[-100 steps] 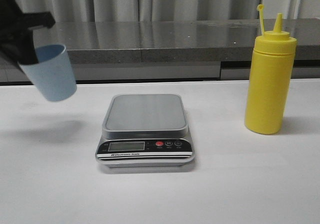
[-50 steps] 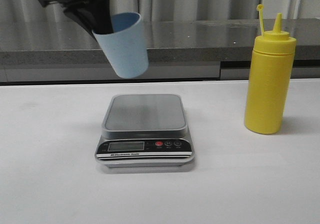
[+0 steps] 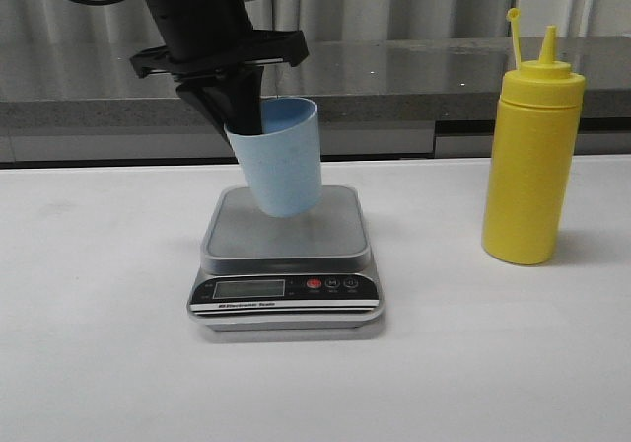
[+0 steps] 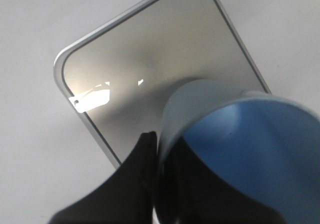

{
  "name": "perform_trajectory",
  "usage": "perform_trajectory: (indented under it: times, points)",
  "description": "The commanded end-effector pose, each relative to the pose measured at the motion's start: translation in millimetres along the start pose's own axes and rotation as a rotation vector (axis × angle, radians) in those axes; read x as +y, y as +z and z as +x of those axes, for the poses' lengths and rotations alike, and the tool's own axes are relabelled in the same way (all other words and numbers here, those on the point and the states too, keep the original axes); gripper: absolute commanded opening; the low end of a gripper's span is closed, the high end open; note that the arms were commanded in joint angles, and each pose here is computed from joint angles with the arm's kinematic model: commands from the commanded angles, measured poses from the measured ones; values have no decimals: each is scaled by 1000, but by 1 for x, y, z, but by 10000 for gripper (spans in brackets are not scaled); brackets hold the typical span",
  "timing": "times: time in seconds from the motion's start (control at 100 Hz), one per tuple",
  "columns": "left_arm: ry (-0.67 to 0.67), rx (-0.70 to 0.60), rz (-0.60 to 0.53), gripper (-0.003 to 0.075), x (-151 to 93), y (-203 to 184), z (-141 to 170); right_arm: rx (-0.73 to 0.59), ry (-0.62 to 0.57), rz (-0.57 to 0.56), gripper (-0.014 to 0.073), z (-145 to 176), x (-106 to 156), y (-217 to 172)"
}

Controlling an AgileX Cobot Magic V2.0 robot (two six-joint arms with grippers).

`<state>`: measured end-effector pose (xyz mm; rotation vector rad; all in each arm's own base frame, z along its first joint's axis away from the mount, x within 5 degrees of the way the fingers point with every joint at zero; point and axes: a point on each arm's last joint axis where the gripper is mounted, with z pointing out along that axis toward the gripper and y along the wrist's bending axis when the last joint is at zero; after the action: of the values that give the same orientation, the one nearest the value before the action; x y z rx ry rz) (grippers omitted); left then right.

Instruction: Pour seasoning into cup on scale with both arms

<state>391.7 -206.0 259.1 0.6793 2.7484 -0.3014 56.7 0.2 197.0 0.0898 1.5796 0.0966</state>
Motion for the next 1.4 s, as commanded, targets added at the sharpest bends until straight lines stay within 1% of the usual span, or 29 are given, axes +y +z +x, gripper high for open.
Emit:
perform_trajectory:
  times: [0.0, 0.06, 0.07, 0.08, 0.11, 0.13, 0.14, 0.15, 0.18, 0.23, 0.28, 0.32, 0.48, 0.55, 0.62, 0.69, 0.74, 0.78, 0.8, 0.87, 0.99, 1.13, 1.25, 1.39]
  points:
    - [-2, -103, 15, 10, -8, -34, -7, -116, -13, -11, -61, -14, 2, -3]
    - [-2, -103, 15, 71, -8, -34, -7, -116, -13, -11, -61, -14, 2, -3]
    - [-3, -105, 14, 102, -7, -34, -7, -116, -13, -11, -61, -14, 2, -3]
    - [-3, -105, 14, 102, -7, -34, -7, -116, -13, -11, -61, -14, 2, -3]
    - [-3, -107, 14, 157, -7, -34, -7, -116, -13, -11, -61, -14, 2, -3]
    - [-3, -109, 14, 181, -7, -34, -8, -116, -13, -11, -61, -14, 2, -3]
    - [-3, -109, 14, 217, -7, -34, -8, -116, -13, -11, -61, -14, 2, -3]
    - [-3, -109, 14, 217, -7, -34, -8, -116, -13, -11, -61, -14, 2, -3]
    - [-3, -114, 14, 276, -7, -34, -8, -116, -13, -11, -61, -14, 2, -3]
    - [-3, -125, 13, 350, -7, -34, -9, -116, -13, -11, -61, -14, 2, -3]
    - [-3, -131, 12, 402, -7, -34, -10, -116, -13, -11, -61, -14, 2, -3]
    - [-10, -134, 13, 424, -7, -35, -10, -116, -13, -11, -61, -14, 2, -3]
    - [-23, -164, 18, 423, -9, -47, -12, -116, -13, -11, -61, -14, 2, -3]
    - [-32, -191, 24, 412, -11, -56, -12, -116, -13, -11, -61, -14, 2, -3]
    - [-44, -234, 27, 357, -12, -69, -12, -116, -13, -11, -61, -14, 2, -3]
    - [-40, -260, 28, 260, -14, -80, -10, -116, -13, -11, -61, -14, 2, -3]
    - [-38, -287, 28, 169, -15, -90, -9, -116, -13, -11, -61, -14, 2, -3]
    - [-36, -310, 28, 113, -16, -97, -7, -116, -13, -11, -61, -14, 2, -3]
    - [-36, -325, 28, 69, -16, -100, -6, -116, -13, -11, -61, -14, 2, -3]
    - [-35, -361, 28, -23, -18, -111, -2, -116, -13, -11, -61, -14, 2, -3]
    - [-37, -403, 25, -20, -19, -124, 13, -116, -13, -11, -61, -14, 2, -3]
    - [-45, -506, 18, -20, -20, -140, 40, -116, -13, -11, -61, -14, 2, -3]
    - [-48, -593, 11, -20, -21, -157, 73, -116, -13, -11, -61, -14, 2, -3]
    - [-58, -686, 5, -20, -21, -166, 116, -116, -13, -11, -61, -14, 2, -3]
